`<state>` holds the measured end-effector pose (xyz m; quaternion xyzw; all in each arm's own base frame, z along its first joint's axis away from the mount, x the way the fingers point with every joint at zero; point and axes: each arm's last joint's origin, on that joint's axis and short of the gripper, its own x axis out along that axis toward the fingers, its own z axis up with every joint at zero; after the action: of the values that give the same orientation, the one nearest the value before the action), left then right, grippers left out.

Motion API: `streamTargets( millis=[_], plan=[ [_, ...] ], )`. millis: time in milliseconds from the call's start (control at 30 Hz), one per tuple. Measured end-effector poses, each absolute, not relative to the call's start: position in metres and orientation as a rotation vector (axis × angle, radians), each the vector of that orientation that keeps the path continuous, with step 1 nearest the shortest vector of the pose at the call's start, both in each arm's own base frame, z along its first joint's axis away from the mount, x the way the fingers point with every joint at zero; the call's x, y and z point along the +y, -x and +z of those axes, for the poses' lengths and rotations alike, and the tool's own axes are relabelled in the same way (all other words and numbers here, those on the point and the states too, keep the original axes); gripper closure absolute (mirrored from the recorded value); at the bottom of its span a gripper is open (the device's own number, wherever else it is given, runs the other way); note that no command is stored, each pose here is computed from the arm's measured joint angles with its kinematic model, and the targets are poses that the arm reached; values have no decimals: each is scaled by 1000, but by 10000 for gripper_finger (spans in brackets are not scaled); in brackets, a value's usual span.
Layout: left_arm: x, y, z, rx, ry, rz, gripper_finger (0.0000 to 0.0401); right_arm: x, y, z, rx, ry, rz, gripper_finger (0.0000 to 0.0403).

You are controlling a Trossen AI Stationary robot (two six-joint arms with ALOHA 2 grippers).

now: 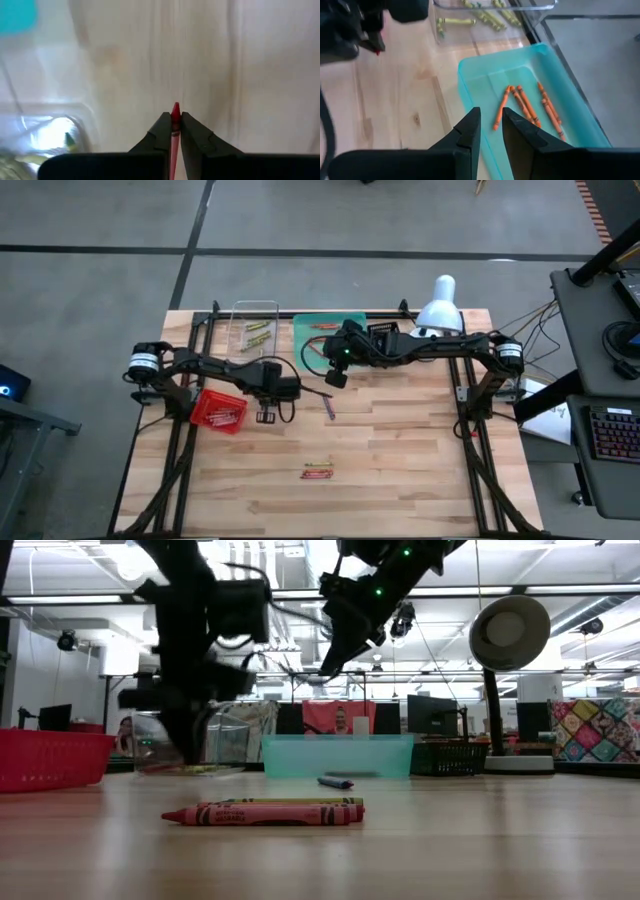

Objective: Sort crayons
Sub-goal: Put the red crayon into the red bin

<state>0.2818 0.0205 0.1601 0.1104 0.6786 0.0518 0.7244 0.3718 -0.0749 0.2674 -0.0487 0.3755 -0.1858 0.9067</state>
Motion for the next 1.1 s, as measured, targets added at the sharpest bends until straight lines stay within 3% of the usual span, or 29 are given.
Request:
streamTargets(
  millis=[233,533,767,1100],
  plan=[
    [18,-284,203,1473,-197,72,400,-69,-367,262,847,68,-383,338],
    [6,-252,258,1499,-18,21,401,-65,-367,262,850,54,-380,338],
    [0,-209,242,1583,65,25,397,-62,-368,262,845,55,-373,341],
    [0,-178,202,1712,70,78,341,-61,-368,262,840,33,-380,336]
  ],
)
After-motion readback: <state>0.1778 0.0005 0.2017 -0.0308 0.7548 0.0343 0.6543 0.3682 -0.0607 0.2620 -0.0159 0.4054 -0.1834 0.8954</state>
